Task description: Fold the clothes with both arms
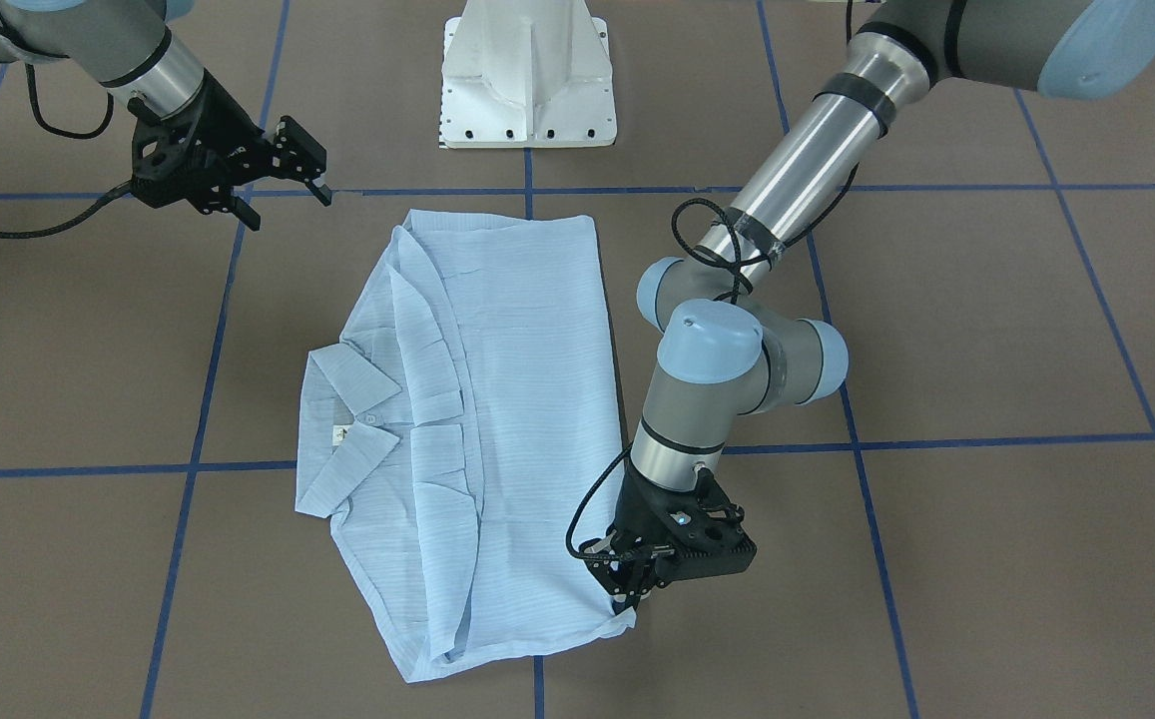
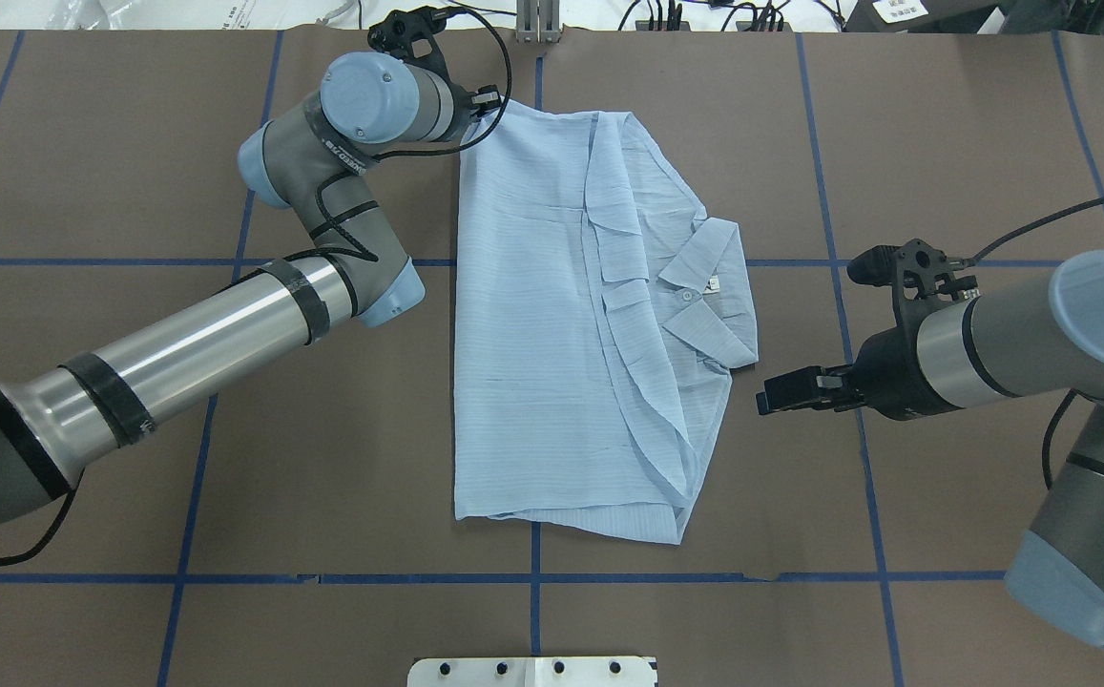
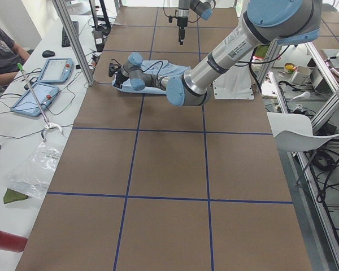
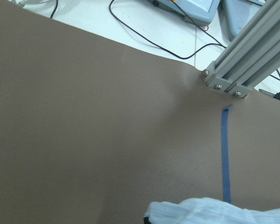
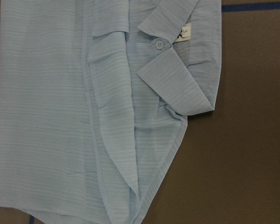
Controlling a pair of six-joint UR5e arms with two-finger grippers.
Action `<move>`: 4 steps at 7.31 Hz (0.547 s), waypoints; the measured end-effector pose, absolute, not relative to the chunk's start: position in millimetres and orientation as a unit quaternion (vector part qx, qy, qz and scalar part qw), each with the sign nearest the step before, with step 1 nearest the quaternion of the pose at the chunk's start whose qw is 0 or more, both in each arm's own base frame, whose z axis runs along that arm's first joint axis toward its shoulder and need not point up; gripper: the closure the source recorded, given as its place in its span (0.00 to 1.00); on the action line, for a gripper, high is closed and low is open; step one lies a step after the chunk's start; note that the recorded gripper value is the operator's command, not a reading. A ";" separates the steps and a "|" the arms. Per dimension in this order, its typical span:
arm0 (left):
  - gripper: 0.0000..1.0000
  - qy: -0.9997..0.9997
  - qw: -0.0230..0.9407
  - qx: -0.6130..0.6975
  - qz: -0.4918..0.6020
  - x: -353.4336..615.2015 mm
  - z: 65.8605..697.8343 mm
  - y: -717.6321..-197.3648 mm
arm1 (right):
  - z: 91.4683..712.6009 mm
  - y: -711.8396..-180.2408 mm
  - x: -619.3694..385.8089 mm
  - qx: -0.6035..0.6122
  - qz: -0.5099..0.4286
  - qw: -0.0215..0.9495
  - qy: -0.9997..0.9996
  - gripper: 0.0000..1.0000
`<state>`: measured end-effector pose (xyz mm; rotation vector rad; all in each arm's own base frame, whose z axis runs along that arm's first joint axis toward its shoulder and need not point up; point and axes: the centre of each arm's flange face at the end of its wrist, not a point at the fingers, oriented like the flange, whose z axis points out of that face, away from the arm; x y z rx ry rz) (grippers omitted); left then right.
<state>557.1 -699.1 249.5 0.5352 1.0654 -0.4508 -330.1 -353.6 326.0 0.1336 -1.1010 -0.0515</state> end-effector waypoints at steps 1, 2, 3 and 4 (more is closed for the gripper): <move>0.28 0.502 0.800 0.255 -0.209 558.0 249.0 -700.4 | 326.0 -355.3 -328.7 0.065 -0.022 0.850 -0.522 0.00; 0.00 0.505 0.797 0.257 -0.208 558.1 248.3 -700.7 | 325.7 -357.1 -327.6 0.066 -0.020 0.850 -0.522 0.00; 0.00 0.506 0.796 0.259 -0.207 558.1 247.7 -700.7 | 325.3 -359.0 -327.2 0.068 -0.019 0.850 -0.522 0.00; 0.00 0.507 0.796 0.258 -0.205 557.8 247.3 -700.6 | 323.9 -360.7 -328.5 0.068 -0.019 0.850 -0.523 0.00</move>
